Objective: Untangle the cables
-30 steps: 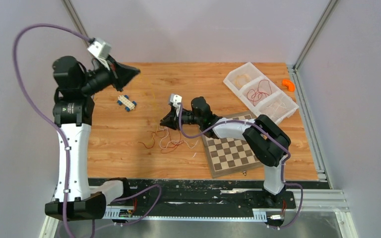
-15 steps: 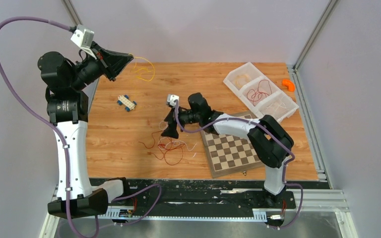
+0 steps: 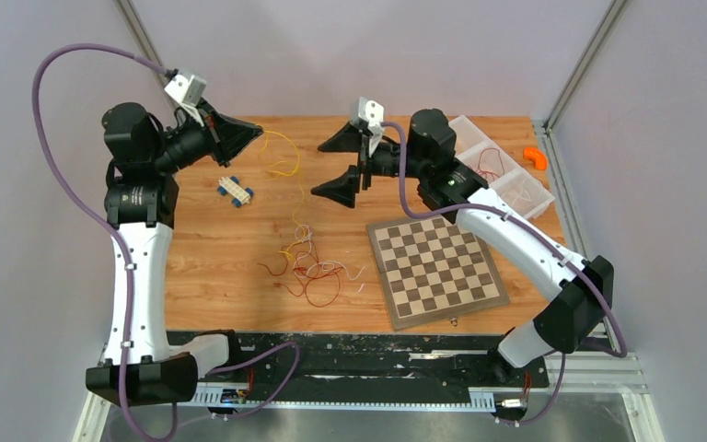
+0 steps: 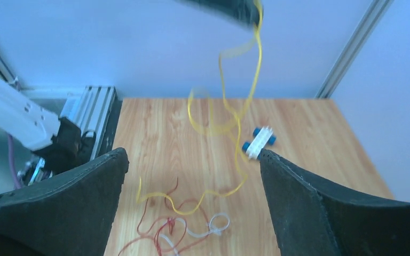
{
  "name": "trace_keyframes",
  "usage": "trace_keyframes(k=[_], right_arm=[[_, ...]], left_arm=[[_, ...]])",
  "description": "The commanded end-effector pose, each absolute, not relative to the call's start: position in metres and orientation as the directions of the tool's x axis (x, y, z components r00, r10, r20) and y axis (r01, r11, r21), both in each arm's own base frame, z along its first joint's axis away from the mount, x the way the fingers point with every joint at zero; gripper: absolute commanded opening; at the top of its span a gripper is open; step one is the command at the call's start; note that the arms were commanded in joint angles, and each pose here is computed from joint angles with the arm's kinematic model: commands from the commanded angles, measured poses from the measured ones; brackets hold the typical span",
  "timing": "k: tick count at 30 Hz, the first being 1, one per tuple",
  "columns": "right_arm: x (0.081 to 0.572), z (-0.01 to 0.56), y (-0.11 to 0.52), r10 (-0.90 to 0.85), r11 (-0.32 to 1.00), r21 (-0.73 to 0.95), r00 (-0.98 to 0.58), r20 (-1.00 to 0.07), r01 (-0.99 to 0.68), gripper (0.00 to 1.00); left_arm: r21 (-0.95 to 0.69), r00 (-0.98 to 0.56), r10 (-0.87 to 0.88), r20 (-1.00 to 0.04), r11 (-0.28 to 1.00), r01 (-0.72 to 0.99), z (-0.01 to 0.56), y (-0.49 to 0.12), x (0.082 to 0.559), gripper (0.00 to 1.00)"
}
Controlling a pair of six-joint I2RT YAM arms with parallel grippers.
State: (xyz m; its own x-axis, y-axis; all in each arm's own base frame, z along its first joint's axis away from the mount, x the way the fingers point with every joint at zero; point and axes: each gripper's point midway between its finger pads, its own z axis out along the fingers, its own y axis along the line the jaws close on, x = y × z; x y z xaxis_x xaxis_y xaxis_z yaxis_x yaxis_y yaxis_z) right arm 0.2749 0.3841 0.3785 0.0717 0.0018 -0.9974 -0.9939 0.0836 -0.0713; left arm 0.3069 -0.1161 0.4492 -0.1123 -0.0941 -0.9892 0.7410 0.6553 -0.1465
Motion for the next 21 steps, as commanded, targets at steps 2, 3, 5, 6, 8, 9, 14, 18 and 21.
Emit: trace_keyframes(k=[2,3,5,6,8,9,14,18,21], right_arm=[[0.290,0.444,0.390,0.085,0.198,-0.082,0.101,-0.991,-0.977,0.96],[0.295,0.450,0.393,0.093,0.207,-0.090,0.112,-0.989,-0.974,0.94],[0.308,0.456,0.400,0.101,0.228,-0.095,0.121,-0.987,-0.969,0.87],[0.316,0.457,0.403,0.105,0.244,-0.090,0.118,-0.987,-0.966,0.82],[0.326,0.459,0.411,0.113,0.260,-0.079,0.112,-0.987,-0.962,0.71],[0.329,0.463,0.414,0.119,0.269,-0.081,0.117,-0.986,-0.960,0.68],[0.336,0.452,0.425,0.090,0.300,-0.077,0.108,-0.990,-0.951,0.64],[0.346,0.436,0.428,0.049,0.341,-0.099,0.123,-0.991,-0.935,0.60],[0.351,0.438,0.428,0.047,0.360,-0.108,0.133,-0.990,-0.927,0.55]], left_arm=[[-0.187,-0.152,-0.111,-0.982,0.655,0.732,0.444,-0.131,0.311,0.00],[-0.207,-0.170,-0.121,-0.978,0.640,0.740,0.442,-0.136,0.310,0.00],[-0.218,-0.178,-0.127,-0.976,0.617,0.756,0.442,-0.146,0.308,0.00],[-0.226,-0.184,-0.132,-0.974,0.624,0.748,0.441,-0.147,0.311,0.00],[-0.258,-0.207,-0.156,-0.966,0.624,0.738,0.440,-0.153,0.314,0.00],[-0.301,-0.238,-0.184,-0.954,0.616,0.728,0.441,-0.156,0.314,0.00],[-0.435,-0.304,-0.311,-0.901,0.636,0.637,0.445,-0.154,0.331,0.00],[-0.484,-0.335,-0.350,-0.875,0.631,0.606,0.447,-0.155,0.335,0.00],[-0.500,-0.353,-0.354,-0.866,0.608,0.617,0.445,-0.161,0.334,0.00]])
